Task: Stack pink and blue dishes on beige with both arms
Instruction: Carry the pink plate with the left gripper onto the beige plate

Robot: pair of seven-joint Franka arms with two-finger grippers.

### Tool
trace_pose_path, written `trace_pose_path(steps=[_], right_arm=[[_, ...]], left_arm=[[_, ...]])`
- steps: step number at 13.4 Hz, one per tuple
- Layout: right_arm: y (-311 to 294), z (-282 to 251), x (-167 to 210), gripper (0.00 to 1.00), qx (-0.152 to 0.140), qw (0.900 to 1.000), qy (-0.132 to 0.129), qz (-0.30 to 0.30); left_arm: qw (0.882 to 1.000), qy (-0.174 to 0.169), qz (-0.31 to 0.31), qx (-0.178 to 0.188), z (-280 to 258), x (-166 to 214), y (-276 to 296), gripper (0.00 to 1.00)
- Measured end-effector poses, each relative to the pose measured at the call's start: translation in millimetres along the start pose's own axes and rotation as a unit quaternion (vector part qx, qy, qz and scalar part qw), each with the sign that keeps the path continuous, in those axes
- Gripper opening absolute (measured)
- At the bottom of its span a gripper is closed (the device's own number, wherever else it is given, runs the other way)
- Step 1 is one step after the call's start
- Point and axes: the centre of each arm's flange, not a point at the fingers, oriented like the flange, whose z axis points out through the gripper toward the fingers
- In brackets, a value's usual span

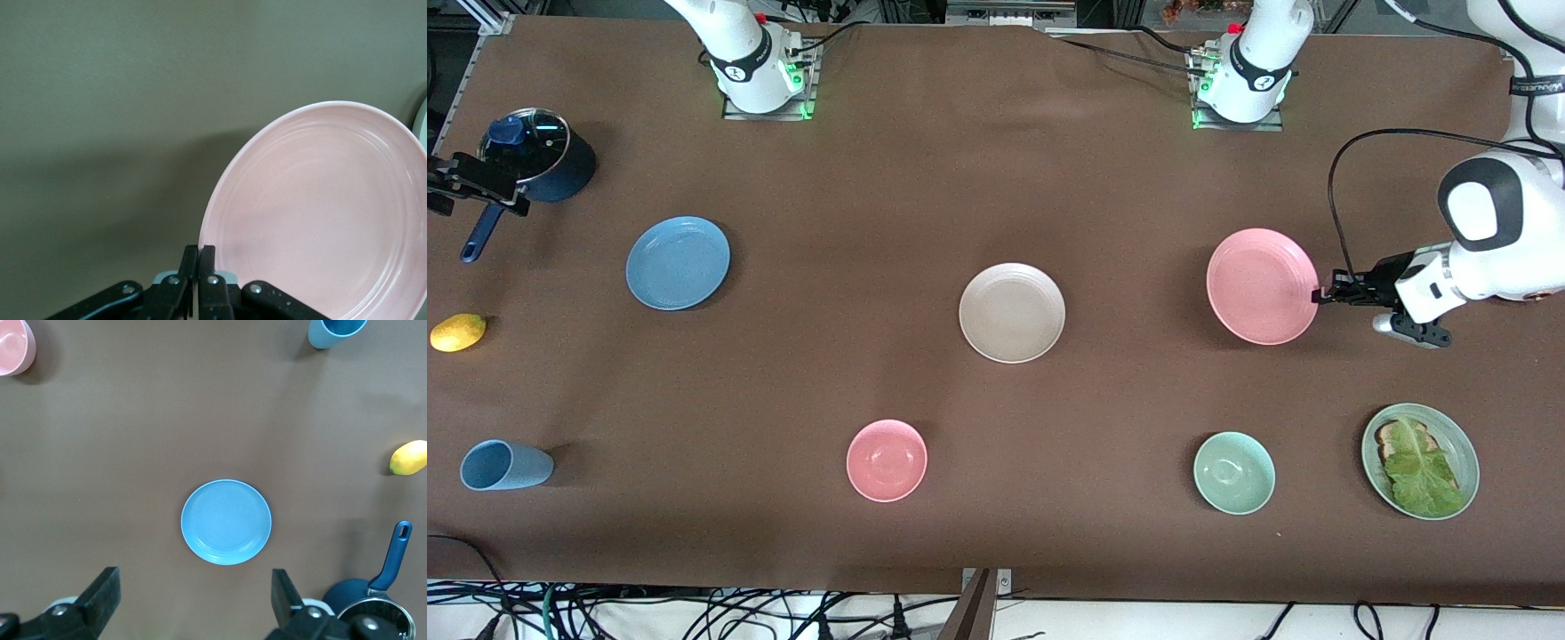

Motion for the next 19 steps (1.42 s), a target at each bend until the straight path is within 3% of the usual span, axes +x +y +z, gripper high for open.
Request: trace_pose_path(steps=[8,14,19], right_arm=[[0,0,0,1.00,0.000,1.000,0.000,0.000],[0,0,0,1.00,0.000,1.000,0.000,0.000],[0,1,1,1.00,0.000,1.000,-0.001,0.000]], left_arm=[[0.997,0.021,-0.077,0.023,55,-6,145,0.04],[0.986,0.053,-0.155,0.028,105,-17,264,0.04],[0.978,0.072,-0.194,0.031,147,-27,307,0.04]])
